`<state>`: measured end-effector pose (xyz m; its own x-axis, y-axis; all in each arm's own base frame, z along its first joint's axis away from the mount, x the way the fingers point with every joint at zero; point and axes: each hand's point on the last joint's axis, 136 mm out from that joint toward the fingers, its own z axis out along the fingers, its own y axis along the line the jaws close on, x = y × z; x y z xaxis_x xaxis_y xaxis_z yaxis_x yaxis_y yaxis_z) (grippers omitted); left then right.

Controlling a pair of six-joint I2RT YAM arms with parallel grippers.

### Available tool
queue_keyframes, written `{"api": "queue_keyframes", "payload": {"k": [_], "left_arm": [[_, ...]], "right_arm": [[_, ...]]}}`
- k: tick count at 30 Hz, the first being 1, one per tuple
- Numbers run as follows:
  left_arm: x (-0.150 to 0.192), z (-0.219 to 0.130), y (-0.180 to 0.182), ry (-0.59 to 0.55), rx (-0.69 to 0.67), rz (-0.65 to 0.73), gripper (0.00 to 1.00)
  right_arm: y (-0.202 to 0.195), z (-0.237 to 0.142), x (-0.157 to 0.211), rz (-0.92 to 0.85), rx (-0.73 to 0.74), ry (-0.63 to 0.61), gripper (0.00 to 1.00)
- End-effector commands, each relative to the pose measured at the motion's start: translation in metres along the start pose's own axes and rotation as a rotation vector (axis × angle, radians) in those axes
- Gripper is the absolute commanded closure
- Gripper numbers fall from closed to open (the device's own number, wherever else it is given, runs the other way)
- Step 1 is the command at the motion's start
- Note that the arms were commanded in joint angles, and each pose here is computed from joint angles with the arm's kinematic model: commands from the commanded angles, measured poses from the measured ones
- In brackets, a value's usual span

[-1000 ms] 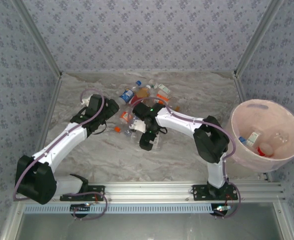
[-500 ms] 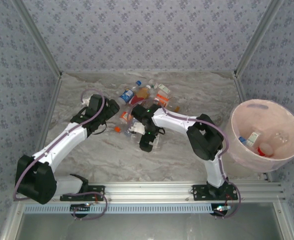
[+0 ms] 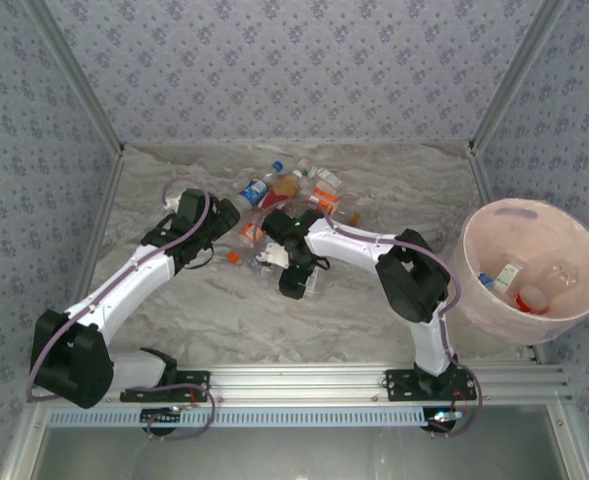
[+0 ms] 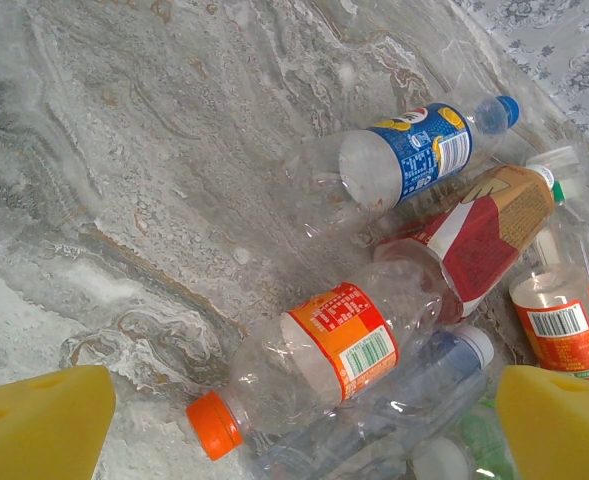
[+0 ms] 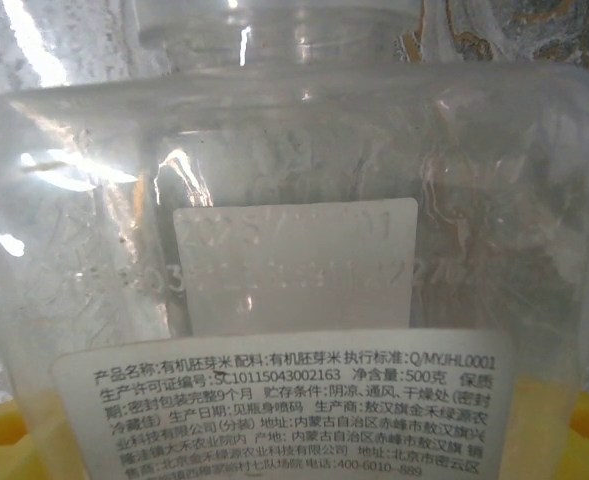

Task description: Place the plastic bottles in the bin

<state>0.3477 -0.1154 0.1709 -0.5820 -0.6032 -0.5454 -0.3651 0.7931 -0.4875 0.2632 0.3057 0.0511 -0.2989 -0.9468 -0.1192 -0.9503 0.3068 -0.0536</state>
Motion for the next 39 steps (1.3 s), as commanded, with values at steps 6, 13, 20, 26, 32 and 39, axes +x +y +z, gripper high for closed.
{"api": "queue_keyframes", "payload": {"k": [6, 13, 20, 26, 32, 39], "left_arm": [[0.004, 0.006, 0.006, 0.015, -0.02, 0.014, 0.02], [0.007, 0.011, 0.007, 0.026, -0.029, 0.017, 0.02], [0.007, 0.014, 0.007, 0.03, -0.034, 0.022, 0.02], [0.008, 0.016, 0.006, 0.038, -0.034, 0.021, 0.02], [0.011, 0.019, 0.007, 0.049, -0.036, 0.023, 0.02], [0.012, 0.021, 0.006, 0.053, -0.034, 0.022, 0.02]], "right_arm": [[0.0, -0.048, 0.017, 0.079, 0.026, -0.053, 0.3], [-0.017, -0.1, 0.03, 0.18, 0.131, -0.179, 0.32], [-0.036, -0.166, 0.039, 0.278, 0.226, -0.402, 0.36], [-0.059, -0.231, 0.052, 0.394, 0.34, -0.634, 0.4], [-0.075, -0.3, 0.075, 0.496, 0.452, -0.872, 0.43], [-0.099, -0.374, 0.122, 0.62, 0.684, -1.058, 0.44]]}}
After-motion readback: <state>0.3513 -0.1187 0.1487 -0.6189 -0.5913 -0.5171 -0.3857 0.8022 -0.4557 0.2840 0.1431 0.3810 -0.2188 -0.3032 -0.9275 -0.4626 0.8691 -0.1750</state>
